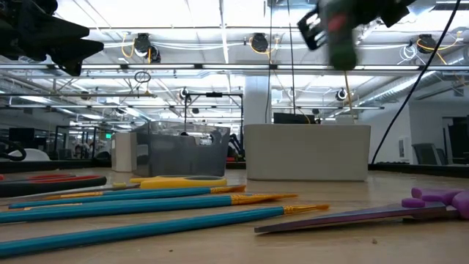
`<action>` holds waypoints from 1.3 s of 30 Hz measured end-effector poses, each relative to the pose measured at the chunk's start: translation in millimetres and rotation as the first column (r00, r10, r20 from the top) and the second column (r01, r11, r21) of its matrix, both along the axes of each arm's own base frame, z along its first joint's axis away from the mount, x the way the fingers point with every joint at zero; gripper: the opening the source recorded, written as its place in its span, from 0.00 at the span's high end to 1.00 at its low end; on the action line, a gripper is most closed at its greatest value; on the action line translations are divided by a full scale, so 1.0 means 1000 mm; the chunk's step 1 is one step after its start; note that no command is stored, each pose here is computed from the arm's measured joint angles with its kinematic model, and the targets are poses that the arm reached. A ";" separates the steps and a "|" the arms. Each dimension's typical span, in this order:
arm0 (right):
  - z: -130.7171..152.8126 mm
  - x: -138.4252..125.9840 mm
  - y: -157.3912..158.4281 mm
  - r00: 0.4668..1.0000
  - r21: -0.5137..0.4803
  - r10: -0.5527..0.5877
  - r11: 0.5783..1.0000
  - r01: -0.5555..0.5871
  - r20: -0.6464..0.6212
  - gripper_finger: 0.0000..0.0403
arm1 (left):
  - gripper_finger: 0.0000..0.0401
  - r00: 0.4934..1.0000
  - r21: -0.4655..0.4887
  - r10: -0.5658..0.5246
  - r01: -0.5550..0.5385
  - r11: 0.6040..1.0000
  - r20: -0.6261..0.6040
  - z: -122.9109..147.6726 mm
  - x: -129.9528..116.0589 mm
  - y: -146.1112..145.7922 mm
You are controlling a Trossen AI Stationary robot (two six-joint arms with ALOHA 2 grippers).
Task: Pick & Place Paint Supplies
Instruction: Put the green paint bottle into the gray bin
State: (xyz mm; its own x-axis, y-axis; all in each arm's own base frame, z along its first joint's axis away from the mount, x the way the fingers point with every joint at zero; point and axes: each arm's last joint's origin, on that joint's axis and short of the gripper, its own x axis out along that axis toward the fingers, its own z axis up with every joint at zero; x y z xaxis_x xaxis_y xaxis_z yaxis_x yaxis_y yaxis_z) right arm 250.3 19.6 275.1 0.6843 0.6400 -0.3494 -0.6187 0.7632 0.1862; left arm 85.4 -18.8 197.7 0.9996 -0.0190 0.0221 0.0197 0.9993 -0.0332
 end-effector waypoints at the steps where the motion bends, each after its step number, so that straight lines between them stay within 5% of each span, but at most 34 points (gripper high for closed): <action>1: 0.001 -0.001 0.005 0.998 0.024 0.061 0.998 -0.061 0.005 0.74 | 0.50 1.000 0.000 0.000 0.000 1.000 0.000 0.000 0.000 0.000; 8: 0.002 -0.011 0.044 0.938 0.076 0.344 0.935 -0.346 0.029 0.74 | 0.50 1.000 0.000 0.000 0.000 1.000 0.000 0.000 0.000 0.000; 18: 0.002 -0.029 0.093 0.832 0.008 0.548 0.835 -0.551 0.084 0.74 | 0.50 1.000 0.000 0.000 0.000 1.000 0.000 0.000 0.000 0.000; 23: 0.001 -0.031 0.104 0.861 -0.041 0.494 0.869 -0.493 0.122 0.74 | 0.50 1.000 0.000 0.000 0.000 1.000 0.001 0.000 0.000 0.000; 30: -0.012 -0.027 0.097 0.892 0.059 0.345 0.925 -0.377 0.291 0.74 | 0.50 1.000 0.000 0.000 0.000 1.000 0.001 0.000 0.000 0.000; 39: -0.030 -0.035 0.080 0.884 0.185 0.295 0.907 -0.379 0.363 0.74 | 0.50 1.000 0.000 0.000 0.000 1.000 0.001 0.000 0.000 0.000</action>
